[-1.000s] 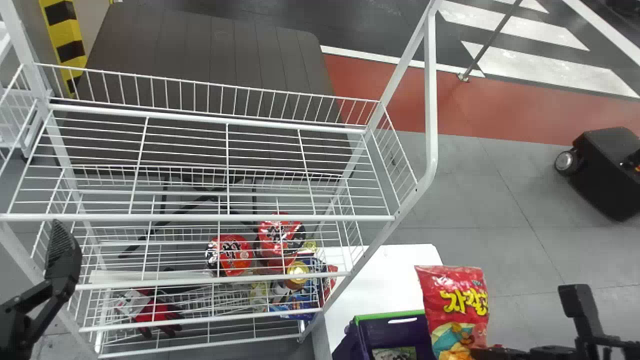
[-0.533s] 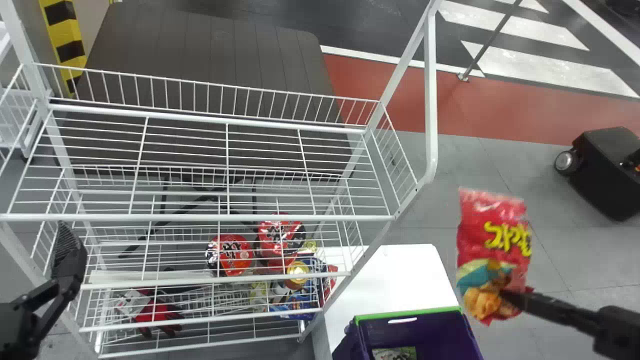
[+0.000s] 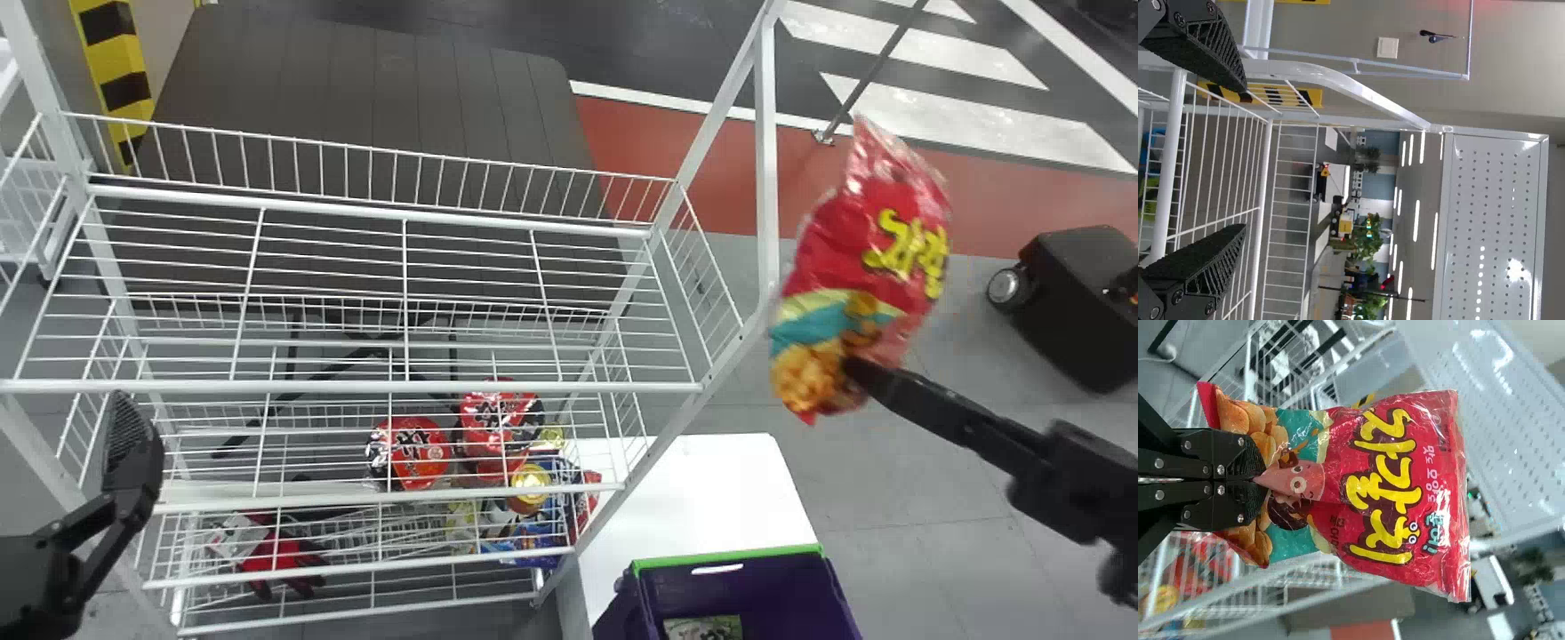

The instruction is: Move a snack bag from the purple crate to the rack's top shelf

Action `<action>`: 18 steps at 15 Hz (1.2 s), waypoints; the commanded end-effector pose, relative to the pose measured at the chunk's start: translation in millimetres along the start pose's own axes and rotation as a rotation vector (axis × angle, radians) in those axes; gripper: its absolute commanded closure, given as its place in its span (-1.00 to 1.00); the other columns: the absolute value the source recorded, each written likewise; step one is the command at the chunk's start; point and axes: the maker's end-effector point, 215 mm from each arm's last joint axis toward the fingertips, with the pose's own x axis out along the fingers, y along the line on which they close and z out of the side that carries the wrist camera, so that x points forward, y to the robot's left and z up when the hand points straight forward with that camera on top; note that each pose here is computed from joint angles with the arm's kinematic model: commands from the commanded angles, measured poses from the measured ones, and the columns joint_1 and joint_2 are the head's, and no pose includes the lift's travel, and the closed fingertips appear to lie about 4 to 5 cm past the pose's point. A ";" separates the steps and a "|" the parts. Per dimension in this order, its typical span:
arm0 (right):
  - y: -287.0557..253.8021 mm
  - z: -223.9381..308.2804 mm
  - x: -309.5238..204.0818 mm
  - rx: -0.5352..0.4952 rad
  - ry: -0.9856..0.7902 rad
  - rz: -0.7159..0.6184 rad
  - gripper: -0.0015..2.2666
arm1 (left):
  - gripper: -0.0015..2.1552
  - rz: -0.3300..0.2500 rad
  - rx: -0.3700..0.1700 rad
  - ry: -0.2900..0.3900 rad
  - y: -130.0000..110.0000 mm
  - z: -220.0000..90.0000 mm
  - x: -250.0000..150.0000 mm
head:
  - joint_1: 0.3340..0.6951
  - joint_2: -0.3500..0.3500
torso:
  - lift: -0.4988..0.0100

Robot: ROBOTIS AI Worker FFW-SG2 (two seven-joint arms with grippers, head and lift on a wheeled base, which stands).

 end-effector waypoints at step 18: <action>165.6 -24.3 345.6 -0.359 -0.245 0.174 0.75 | -0.93 -0.037 0.033 0.059 -11.4 -23.8 7.9 | 1.00 0.46 | 0.96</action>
